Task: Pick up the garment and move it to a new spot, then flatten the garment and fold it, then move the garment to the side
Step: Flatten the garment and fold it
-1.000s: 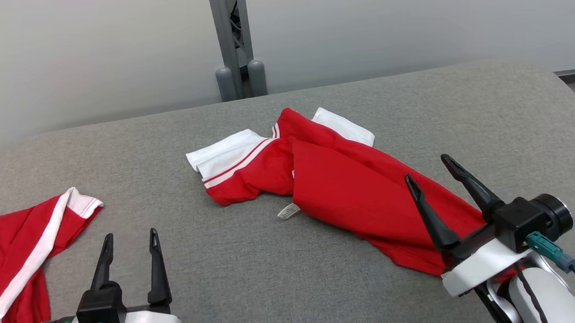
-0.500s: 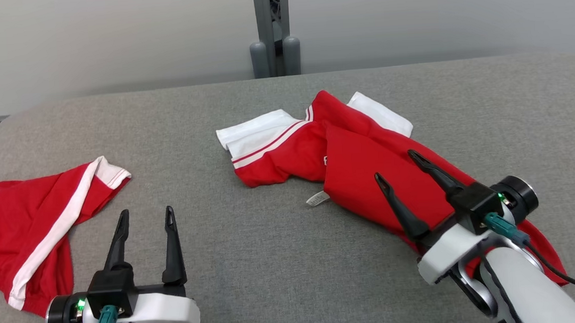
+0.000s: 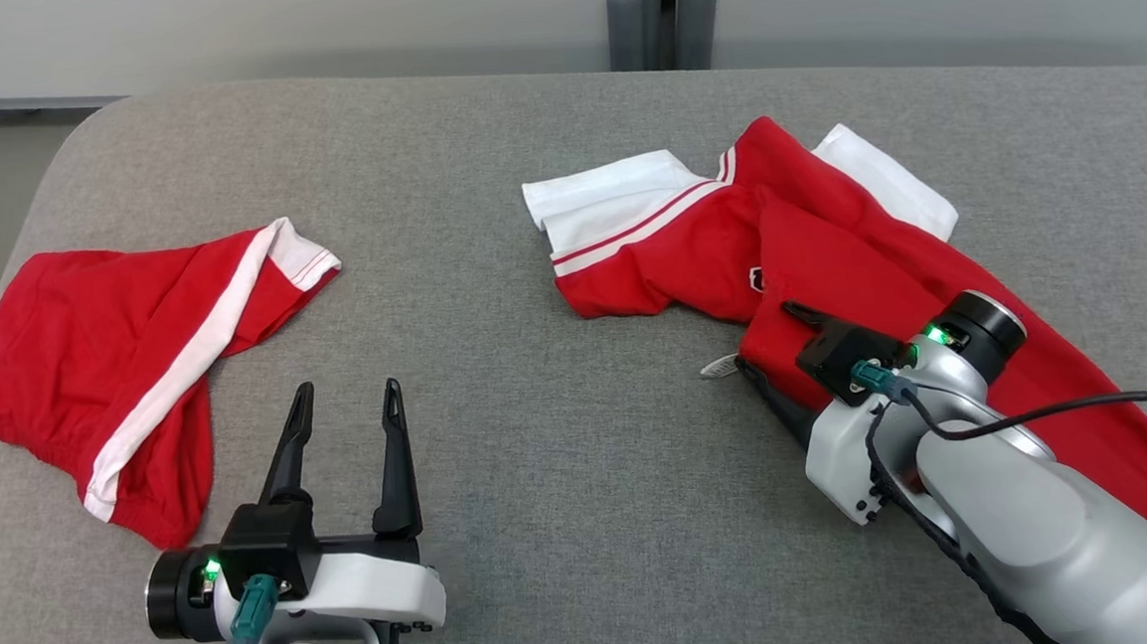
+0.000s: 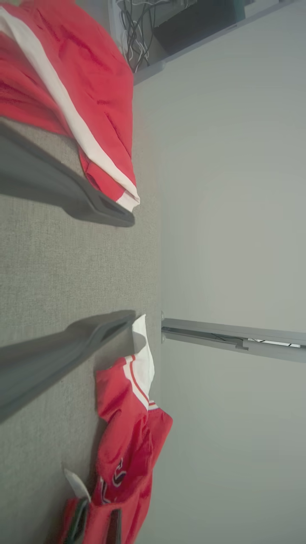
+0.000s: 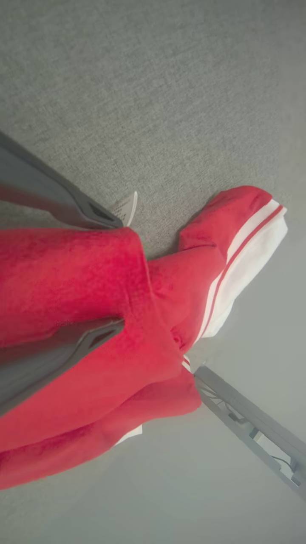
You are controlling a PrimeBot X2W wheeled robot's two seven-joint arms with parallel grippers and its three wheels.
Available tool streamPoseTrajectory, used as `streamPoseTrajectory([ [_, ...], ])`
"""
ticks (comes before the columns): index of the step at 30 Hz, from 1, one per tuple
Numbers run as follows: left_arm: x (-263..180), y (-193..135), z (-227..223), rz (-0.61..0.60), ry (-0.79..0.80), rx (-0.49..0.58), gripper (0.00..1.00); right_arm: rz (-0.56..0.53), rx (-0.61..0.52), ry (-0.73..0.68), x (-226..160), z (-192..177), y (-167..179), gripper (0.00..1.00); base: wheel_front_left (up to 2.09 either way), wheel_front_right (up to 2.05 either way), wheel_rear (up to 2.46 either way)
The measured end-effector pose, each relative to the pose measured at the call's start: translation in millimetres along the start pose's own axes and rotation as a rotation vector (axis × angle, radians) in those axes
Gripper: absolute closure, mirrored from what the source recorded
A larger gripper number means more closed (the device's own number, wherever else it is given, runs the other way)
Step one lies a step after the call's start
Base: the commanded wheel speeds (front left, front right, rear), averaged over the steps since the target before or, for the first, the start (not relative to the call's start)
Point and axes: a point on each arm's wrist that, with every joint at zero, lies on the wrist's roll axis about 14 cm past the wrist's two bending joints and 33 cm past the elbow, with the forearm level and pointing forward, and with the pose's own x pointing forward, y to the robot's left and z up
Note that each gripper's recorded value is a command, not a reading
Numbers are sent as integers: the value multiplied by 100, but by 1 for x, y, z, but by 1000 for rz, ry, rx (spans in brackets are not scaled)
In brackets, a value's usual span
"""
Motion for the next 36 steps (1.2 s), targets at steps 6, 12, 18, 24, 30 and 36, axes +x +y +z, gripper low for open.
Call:
streamPoseTrajectory([
  [6, -2, 5, -2, 20, 7, -3, 0, 28, -48, 58, 8, -12, 0, 89, 0, 0, 0],
  [12, -2, 6, -1, 24, 6, -9, 0, 17, -36, 33, 9, -6, -4, 100, 0, 0, 0],
  [18, 1, -1, 3, 7, -5, -15, 0, 7, -3, -76, 6, 26, -2, 100, 0, 0, 0],
  [24, 1, -13, 7, -36, -19, -19, 0, 96, 13, -279, -16, 87, 29, 100, 0, 0, 0],
  [30, -2, -32, 8, -97, -23, -28, 0, 259, 97, -177, -71, 68, 73, 100, 0, 0, 0],
  [36, 0, -59, 19, -176, -53, -38, 0, 356, 170, 73, -137, 40, 110, 100, 0, 0, 0],
])
